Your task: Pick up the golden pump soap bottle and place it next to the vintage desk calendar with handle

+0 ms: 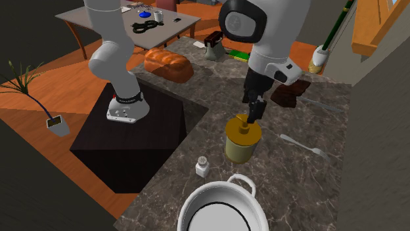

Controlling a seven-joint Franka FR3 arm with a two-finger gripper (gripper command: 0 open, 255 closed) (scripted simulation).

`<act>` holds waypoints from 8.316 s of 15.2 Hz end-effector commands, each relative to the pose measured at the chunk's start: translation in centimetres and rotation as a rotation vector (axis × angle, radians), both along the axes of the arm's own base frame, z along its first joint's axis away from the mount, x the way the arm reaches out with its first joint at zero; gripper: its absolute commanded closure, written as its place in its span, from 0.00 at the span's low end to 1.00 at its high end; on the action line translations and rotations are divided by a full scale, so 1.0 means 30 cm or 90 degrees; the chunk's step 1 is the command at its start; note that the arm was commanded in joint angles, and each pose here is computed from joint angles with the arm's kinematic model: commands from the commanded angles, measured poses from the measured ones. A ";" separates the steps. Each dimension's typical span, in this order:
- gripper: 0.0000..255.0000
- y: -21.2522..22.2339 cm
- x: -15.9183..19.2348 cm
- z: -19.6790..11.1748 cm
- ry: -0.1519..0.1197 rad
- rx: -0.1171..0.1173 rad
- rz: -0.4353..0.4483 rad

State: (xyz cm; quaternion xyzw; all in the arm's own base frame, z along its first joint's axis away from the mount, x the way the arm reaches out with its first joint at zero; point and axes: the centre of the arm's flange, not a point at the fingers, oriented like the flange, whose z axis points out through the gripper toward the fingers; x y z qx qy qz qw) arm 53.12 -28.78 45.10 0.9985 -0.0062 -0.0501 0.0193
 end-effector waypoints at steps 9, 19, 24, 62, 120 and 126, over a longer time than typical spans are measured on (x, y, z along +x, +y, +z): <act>0.00 -0.035 0.013 -0.147 0.001 0.000 0.002; 1.00 -0.035 0.013 -0.147 0.001 0.000 0.002; 1.00 -0.037 0.014 -0.147 0.001 0.000 0.002; 1.00 -0.035 0.013 0.487 0.001 0.000 0.002; 1.00 1.724 -0.014 0.798 0.001 0.000 0.002; 1.00 2.016 -0.018 0.799 0.001 0.000 0.002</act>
